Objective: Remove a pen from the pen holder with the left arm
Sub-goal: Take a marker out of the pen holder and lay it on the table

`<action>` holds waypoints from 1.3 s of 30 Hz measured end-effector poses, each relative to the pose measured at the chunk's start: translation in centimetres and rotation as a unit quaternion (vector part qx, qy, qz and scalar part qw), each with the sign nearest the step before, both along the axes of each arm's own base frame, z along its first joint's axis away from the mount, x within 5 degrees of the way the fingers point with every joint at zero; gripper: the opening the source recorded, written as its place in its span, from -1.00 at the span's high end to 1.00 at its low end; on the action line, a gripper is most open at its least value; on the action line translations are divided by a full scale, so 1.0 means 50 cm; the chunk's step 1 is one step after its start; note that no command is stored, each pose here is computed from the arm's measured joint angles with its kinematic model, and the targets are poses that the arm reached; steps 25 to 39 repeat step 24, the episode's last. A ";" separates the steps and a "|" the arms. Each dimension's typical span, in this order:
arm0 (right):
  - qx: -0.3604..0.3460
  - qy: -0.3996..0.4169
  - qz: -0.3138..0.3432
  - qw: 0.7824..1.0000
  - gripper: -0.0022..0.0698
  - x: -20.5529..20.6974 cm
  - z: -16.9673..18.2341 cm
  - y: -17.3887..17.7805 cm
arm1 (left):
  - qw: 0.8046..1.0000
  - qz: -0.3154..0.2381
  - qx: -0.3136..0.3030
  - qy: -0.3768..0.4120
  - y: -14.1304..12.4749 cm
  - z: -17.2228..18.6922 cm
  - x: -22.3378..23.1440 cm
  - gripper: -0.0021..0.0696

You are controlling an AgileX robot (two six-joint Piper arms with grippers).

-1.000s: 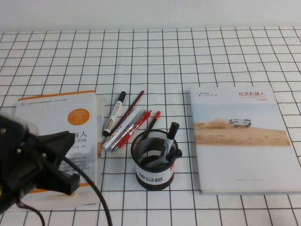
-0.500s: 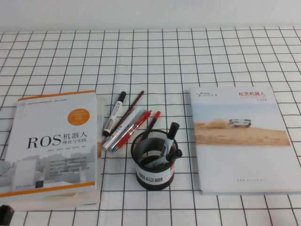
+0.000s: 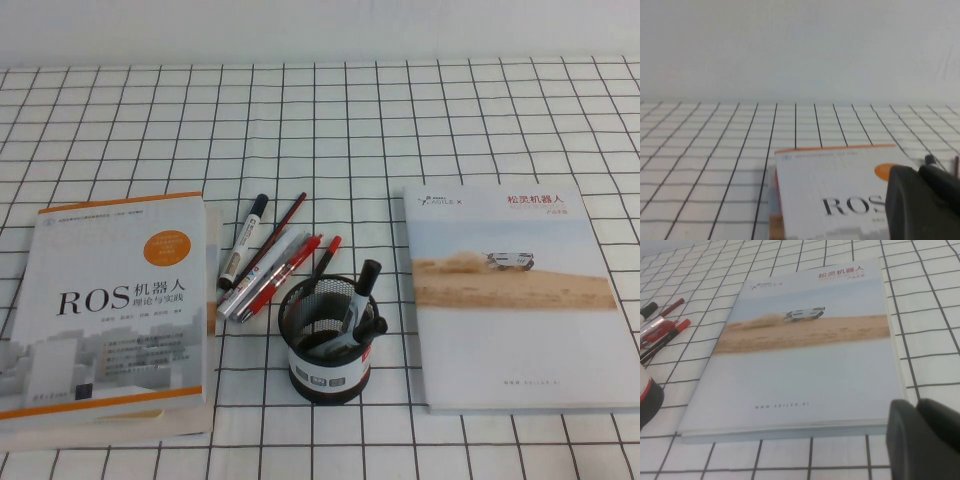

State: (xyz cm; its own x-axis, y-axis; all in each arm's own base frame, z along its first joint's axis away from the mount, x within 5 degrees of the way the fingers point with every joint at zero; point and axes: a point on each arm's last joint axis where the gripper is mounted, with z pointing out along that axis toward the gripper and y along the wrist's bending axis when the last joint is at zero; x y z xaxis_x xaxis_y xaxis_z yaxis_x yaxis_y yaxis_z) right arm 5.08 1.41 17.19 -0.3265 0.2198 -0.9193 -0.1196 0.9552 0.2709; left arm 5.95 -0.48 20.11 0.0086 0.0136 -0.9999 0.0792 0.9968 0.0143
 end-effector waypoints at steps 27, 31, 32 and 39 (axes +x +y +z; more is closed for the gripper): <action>0.000 0.000 0.000 1.000 0.97 0.000 0.000 0.000 | 0.987 -0.006 0.035 0.154 0.000 -0.059 -0.014 0.94; 0.000 0.000 0.000 1.000 0.97 0.000 0.000 0.000 | 0.987 -0.006 0.035 0.154 0.000 -0.059 -0.014 0.94; 0.000 0.000 0.000 1.000 0.97 0.000 0.000 0.000 | 0.987 -0.006 0.035 0.154 0.000 -0.059 -0.014 0.94; 0.000 0.000 0.000 1.000 0.97 0.000 0.000 0.000 | 0.987 -0.006 0.035 0.154 0.000 -0.059 -0.014 0.94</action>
